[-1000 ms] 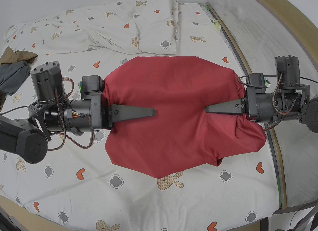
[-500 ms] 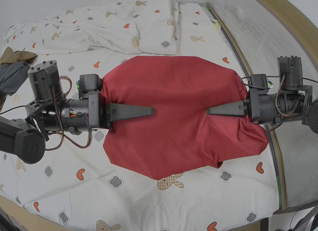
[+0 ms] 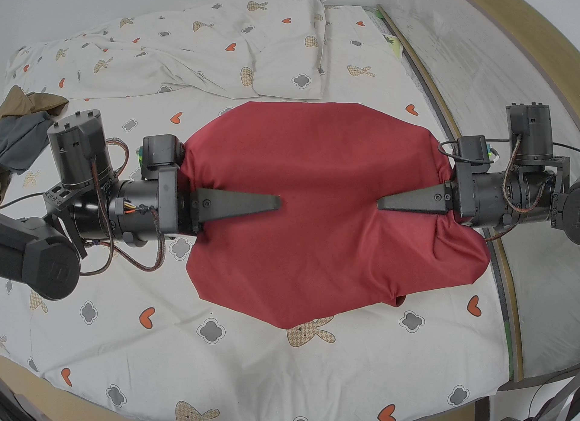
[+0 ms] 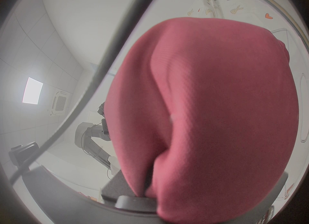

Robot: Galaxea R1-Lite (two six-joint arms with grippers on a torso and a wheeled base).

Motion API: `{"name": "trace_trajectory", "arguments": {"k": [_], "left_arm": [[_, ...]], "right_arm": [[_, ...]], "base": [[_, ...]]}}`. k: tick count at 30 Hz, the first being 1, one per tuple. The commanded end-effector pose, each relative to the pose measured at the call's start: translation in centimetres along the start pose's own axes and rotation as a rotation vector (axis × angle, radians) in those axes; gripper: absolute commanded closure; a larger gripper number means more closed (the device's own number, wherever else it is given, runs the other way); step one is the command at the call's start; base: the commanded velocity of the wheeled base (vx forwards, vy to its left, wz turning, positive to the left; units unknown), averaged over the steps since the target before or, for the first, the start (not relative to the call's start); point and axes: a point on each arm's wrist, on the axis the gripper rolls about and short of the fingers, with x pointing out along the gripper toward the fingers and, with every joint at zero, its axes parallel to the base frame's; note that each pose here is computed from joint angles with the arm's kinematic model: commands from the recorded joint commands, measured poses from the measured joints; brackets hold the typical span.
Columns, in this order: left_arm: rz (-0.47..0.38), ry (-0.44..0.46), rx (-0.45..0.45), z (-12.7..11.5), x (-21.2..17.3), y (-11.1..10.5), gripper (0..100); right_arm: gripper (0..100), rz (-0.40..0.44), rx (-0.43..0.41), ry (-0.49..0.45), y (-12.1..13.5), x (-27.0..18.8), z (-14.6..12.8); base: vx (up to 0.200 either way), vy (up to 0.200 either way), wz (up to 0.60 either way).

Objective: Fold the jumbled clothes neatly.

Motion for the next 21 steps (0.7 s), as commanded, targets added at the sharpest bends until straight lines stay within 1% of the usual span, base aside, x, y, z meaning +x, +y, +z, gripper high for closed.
{"name": "trace_trajectory", "arguments": {"k": [1,11,21], "left_arm": [[-0.006,-0.002,0.006,0.11,0.0,-0.36,100],[-0.001,0.002,-0.01,-0.02,0.05,0.0,100],[-0.003,0.0,-0.006,0.01,-0.02,-0.19,100]], "right_arm": [[100,0.001,-0.001,-0.001,0.0,0.02,0.05],[100,0.001,-0.001,-0.001,0.0,0.02,0.05],[100,0.001,-0.001,-0.001,0.0,0.02,0.05]], "base": [[0.0,0.0,0.0],[0.0,0.0,0.0],[0.2,0.0,0.0]]}}
